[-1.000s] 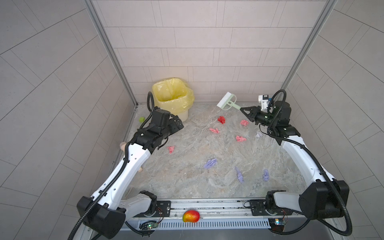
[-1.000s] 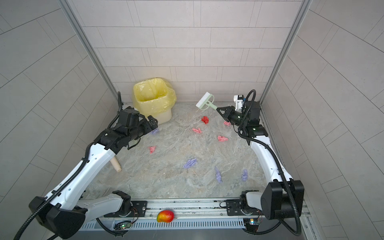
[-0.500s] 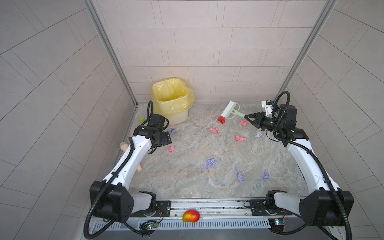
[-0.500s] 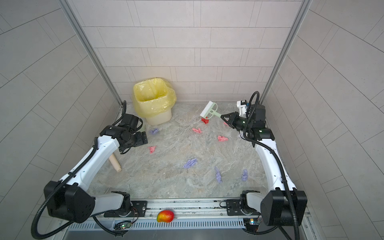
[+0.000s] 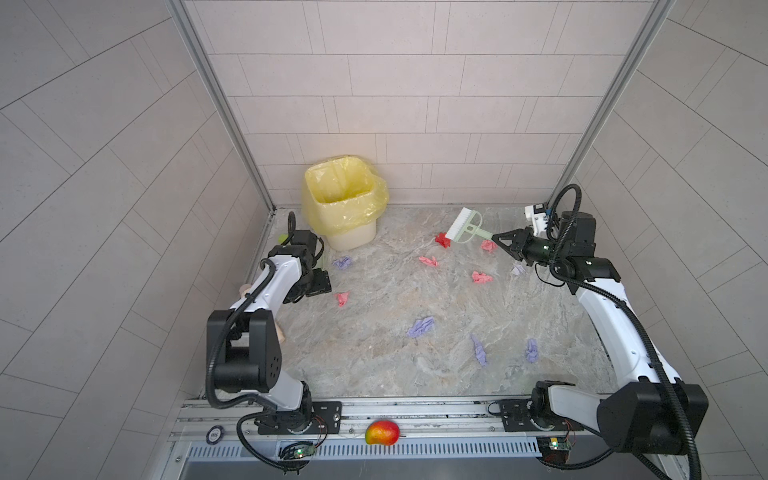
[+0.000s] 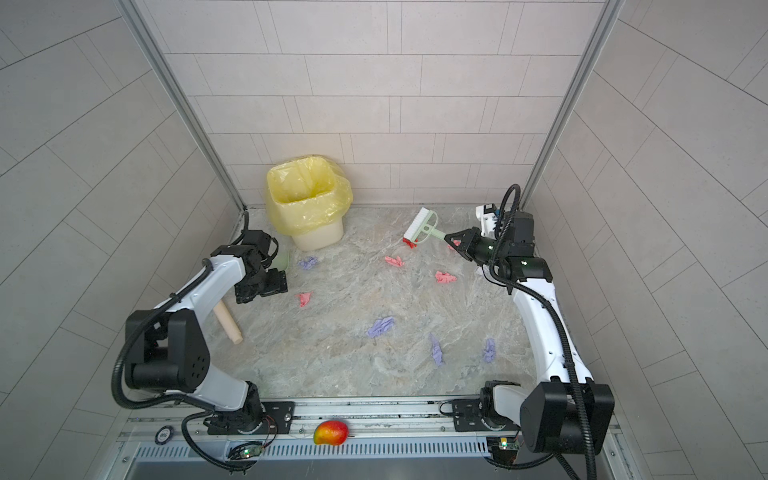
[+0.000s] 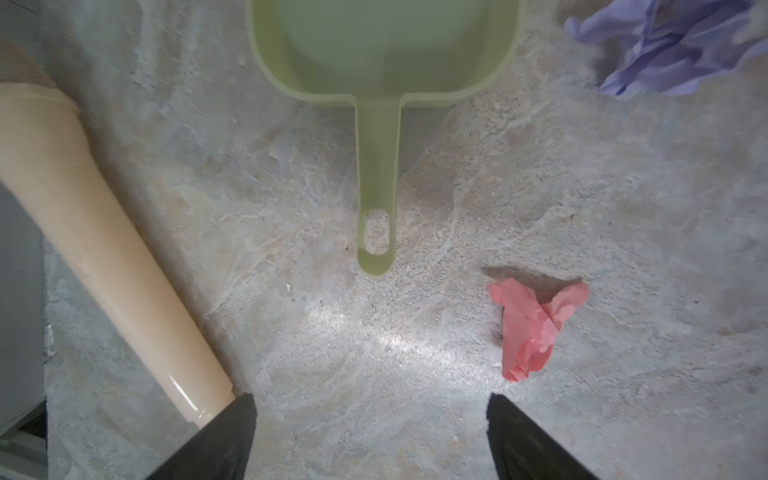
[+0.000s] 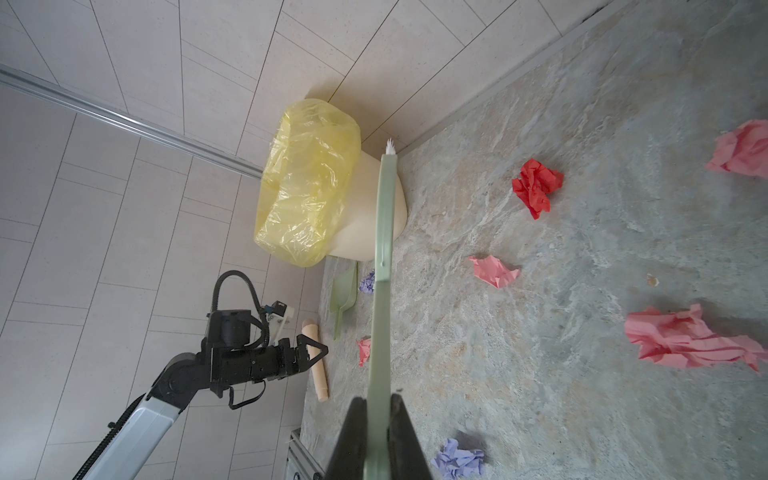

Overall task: Sweep away the paper scraps from the table
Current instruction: 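Lower the left gripper onto the green dustpan handle near the bin, then close the left gripper on the dustpan handle and lift it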

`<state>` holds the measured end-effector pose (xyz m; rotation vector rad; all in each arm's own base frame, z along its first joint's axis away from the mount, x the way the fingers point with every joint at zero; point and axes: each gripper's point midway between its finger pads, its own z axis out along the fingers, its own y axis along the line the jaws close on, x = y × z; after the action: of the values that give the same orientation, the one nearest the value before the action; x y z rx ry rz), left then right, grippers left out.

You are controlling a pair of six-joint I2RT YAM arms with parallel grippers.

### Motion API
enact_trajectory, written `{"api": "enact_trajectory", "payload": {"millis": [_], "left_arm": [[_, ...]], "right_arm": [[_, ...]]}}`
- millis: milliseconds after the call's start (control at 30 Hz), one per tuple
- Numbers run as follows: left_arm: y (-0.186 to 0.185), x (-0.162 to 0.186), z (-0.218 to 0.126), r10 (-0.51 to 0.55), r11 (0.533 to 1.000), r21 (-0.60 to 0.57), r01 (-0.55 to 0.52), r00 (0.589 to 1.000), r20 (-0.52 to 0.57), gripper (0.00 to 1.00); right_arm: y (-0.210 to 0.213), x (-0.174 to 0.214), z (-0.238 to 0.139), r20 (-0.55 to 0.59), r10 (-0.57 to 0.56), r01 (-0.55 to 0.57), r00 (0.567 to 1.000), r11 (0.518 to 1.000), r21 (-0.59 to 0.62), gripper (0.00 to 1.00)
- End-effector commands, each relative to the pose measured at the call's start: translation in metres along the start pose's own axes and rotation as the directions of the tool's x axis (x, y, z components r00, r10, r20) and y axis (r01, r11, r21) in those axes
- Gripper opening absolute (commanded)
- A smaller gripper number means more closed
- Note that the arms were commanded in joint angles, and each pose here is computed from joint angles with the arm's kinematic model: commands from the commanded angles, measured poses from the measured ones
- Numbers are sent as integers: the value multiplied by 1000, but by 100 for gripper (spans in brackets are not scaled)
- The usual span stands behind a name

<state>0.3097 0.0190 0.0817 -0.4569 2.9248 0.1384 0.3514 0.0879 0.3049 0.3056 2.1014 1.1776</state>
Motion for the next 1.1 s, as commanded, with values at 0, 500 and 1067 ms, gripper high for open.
{"api": "enact_trajectory", "payload": {"millis": [0, 500, 1067], "left_arm": [[0, -3, 14, 29, 999, 20, -29, 1000, 3, 87], [9, -33, 56, -33, 998, 47, 31, 999, 29, 68], [1, -57, 69, 23, 997, 66, -27, 998, 59, 58]], "right_arm": [[9, -1, -9, 21, -38, 39, 999, 999, -19, 0], [6, -1, -11, 29, -29, 29, 999, 999, -15, 0], [3, -5, -9, 32, -15, 15, 999, 1000, -13, 0]]}}
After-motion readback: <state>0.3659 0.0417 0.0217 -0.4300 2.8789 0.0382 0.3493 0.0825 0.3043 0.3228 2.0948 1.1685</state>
